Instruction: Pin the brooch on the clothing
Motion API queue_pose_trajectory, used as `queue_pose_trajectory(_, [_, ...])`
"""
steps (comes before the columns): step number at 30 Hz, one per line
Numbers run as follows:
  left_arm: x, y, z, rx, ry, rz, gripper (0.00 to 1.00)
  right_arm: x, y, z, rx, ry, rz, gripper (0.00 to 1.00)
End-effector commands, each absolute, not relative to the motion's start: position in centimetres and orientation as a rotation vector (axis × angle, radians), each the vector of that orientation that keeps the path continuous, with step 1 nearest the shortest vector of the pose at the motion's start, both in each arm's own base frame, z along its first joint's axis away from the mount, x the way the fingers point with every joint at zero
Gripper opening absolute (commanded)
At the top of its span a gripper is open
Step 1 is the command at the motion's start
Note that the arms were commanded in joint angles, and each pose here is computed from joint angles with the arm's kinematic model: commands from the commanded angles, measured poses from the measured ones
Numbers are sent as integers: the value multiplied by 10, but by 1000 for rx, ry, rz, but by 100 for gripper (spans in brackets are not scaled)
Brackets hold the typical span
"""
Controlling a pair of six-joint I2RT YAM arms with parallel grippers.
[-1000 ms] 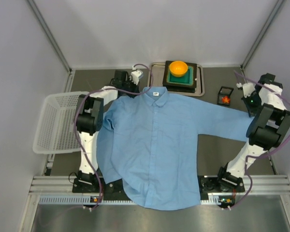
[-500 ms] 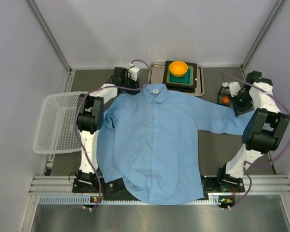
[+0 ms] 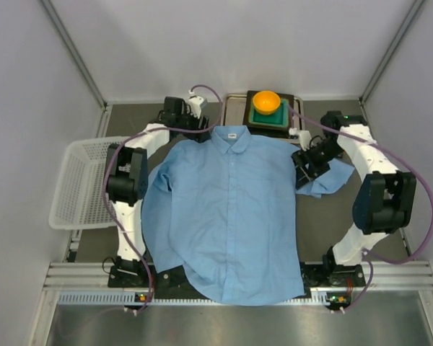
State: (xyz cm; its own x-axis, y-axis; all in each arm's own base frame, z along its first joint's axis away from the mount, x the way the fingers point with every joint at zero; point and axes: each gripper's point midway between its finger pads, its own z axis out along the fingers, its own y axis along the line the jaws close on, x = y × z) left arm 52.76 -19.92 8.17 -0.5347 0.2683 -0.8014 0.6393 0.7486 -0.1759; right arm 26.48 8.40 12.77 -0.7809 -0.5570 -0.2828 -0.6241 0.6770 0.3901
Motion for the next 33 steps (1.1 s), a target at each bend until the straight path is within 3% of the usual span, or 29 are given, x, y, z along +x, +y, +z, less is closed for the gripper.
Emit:
queue_pose_trajectory(1, [517, -194, 136, 674, 2037, -634, 68, 278, 59, 170, -843, 2638, 777, 75])
queue_pose_trajectory(6, [501, -196, 147, 689, 2017, -681, 68, 327, -19, 179, -639, 2581, 577, 80])
queue_pose_trajectory(13, [495, -198, 162, 669, 1994, -706, 69, 359, -88, 140, -486, 2603, 418, 79])
queue_pose_trajectory(29, [470, -204, 187, 689, 1953, -798, 77, 387, -121, 55, -565, 2624, 446, 82])
queue_pose_trajectory(32, [469, -202, 190, 688, 1946, -790, 77, 380, -115, 50, -567, 2636, 490, 69])
queue_pose_trajectory(33, [469, -201, 191, 686, 1947, -788, 77, 374, -110, 59, -596, 2623, 510, 48])
